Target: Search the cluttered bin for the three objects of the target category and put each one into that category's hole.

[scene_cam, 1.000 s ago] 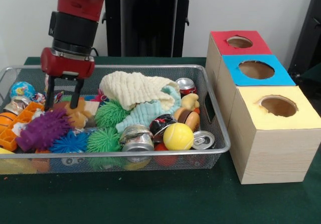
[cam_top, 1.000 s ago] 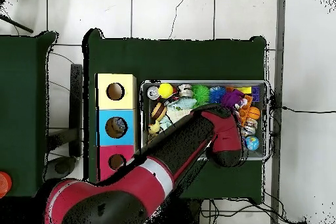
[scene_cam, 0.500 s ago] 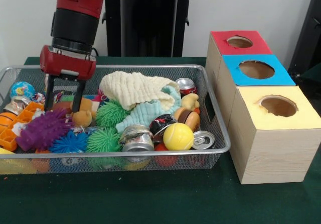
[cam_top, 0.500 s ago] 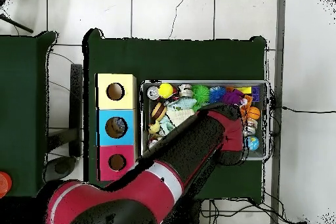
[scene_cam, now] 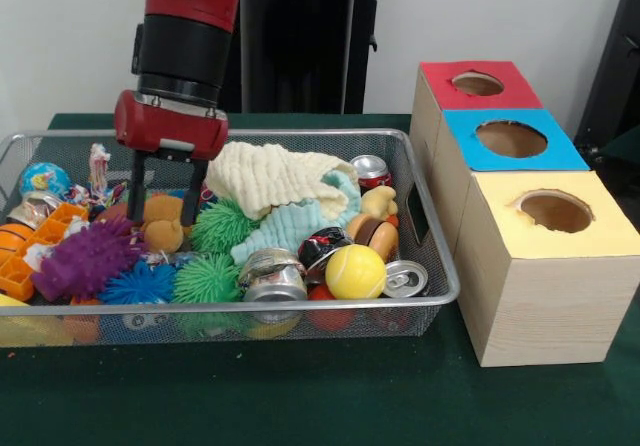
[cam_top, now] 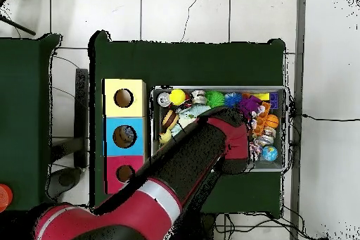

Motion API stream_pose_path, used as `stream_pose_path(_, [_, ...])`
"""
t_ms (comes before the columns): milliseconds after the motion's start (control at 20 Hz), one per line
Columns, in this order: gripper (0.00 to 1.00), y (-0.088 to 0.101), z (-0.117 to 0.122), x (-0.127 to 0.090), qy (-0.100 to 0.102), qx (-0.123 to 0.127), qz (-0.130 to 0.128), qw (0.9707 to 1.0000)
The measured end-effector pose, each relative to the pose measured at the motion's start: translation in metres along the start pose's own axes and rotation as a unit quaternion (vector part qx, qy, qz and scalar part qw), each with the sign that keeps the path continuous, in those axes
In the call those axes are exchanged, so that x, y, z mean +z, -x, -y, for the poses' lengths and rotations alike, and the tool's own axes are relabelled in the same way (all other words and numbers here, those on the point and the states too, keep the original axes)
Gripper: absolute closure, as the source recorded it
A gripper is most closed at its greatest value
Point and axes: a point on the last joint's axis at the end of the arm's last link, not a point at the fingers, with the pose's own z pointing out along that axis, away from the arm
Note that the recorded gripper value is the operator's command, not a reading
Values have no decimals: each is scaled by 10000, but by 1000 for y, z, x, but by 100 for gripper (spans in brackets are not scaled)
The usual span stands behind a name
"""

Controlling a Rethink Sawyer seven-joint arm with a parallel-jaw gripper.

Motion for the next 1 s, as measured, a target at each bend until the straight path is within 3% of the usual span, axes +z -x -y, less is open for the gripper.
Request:
stream_pose_path(400, [0, 18, 7, -11, 13, 308, 311, 9990])
stream_pose_path(650, [0, 6, 14, -2, 21, 607, 324, 9976])
stream_pose_path(1000, [0, -17, 15, 8, 51, 707, 168, 9973])
